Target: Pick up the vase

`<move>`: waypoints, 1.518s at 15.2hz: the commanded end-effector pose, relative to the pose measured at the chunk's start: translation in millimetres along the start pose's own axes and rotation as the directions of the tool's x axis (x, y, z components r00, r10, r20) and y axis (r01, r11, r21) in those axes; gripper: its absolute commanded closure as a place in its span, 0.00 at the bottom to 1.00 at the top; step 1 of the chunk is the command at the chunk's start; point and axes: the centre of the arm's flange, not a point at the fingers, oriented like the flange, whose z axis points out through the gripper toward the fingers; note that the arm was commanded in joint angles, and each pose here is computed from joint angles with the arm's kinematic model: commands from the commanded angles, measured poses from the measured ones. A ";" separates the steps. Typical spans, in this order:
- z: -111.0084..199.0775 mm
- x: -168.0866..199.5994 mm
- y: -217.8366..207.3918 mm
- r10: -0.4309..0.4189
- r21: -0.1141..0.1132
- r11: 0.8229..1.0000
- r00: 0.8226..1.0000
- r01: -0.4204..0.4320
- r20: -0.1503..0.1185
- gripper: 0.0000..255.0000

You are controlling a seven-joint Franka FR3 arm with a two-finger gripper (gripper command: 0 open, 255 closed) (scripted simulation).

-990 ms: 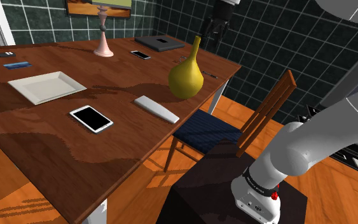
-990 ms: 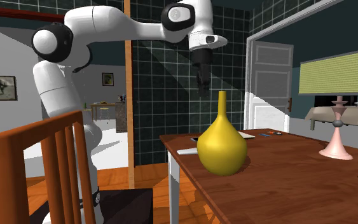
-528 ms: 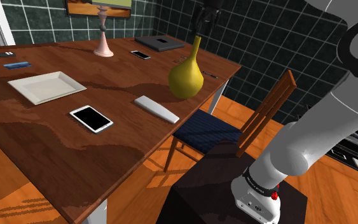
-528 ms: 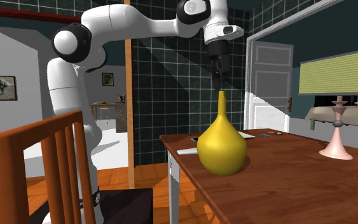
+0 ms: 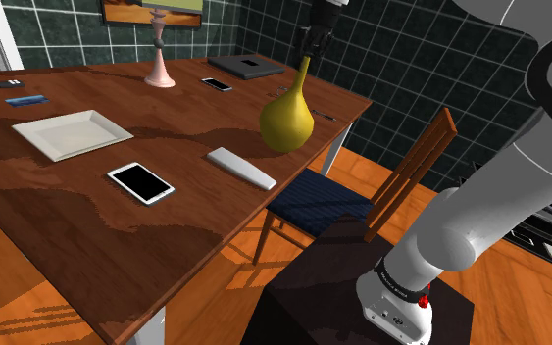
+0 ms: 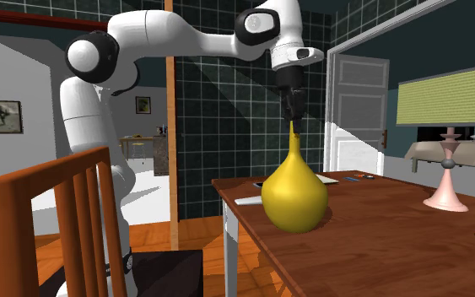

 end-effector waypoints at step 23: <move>-72.3 8.0 0.3 0.000 0.000 1.000 1.000 0.000 0.000 1.00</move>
